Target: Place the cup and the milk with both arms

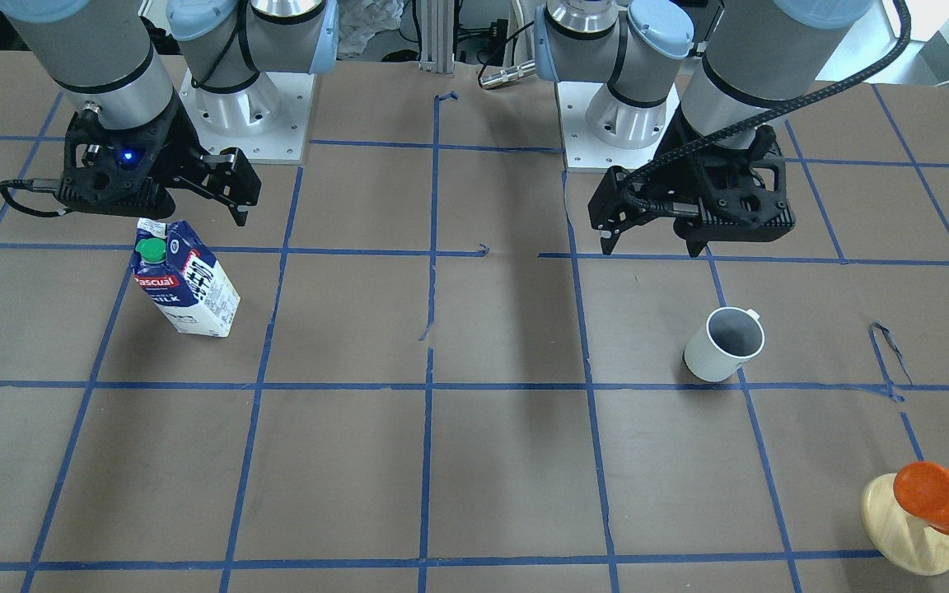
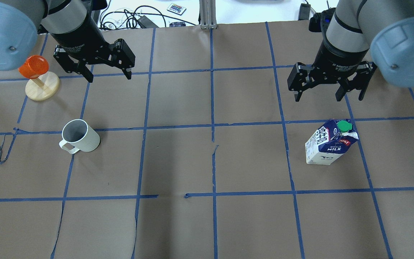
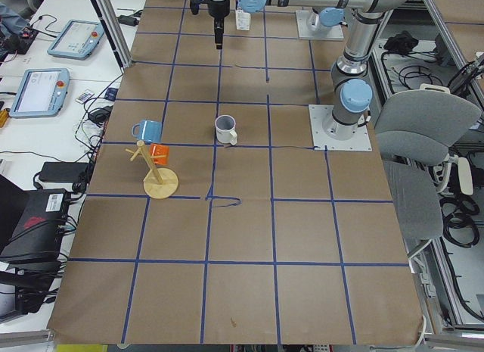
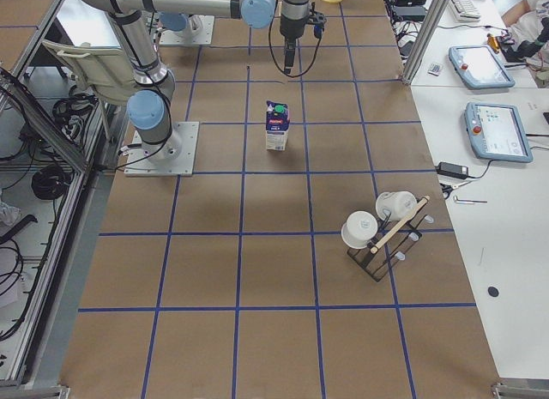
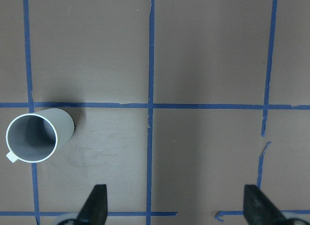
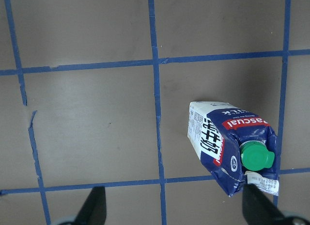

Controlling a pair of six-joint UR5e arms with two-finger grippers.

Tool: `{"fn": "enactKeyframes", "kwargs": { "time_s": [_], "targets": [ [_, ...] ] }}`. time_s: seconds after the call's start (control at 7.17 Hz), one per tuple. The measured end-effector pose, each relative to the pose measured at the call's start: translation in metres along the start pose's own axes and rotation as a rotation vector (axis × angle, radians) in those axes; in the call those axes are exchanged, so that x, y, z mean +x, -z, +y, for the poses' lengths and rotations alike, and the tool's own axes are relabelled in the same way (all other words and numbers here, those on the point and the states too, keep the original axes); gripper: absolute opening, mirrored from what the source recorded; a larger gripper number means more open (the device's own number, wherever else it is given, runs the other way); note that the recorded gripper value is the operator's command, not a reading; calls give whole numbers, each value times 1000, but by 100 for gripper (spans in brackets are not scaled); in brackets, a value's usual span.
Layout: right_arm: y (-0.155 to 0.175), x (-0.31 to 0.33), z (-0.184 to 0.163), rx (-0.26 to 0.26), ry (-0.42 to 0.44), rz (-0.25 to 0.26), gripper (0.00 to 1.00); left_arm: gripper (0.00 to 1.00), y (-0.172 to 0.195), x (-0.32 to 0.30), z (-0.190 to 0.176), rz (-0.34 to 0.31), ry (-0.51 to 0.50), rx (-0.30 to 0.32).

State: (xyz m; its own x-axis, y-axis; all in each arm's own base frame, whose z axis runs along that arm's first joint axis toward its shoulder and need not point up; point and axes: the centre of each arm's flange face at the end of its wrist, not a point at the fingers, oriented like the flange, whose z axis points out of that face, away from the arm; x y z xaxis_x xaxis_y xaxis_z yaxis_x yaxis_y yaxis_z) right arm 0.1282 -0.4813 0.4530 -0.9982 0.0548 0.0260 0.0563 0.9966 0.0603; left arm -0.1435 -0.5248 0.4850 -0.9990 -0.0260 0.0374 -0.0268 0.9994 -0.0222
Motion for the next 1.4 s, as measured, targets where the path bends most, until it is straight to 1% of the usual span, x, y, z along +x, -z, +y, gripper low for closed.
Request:
{"fn": "enactKeyframes", "kwargs": {
  "time_s": [0.84,1.4],
  "targets": [
    [0,0,1,0,2,2,100,100,0,-1,0,0,2,0],
    [-10,0,-2,-24,7,2,100,100,1,-8,-2,0,13,2]
  ]
}}
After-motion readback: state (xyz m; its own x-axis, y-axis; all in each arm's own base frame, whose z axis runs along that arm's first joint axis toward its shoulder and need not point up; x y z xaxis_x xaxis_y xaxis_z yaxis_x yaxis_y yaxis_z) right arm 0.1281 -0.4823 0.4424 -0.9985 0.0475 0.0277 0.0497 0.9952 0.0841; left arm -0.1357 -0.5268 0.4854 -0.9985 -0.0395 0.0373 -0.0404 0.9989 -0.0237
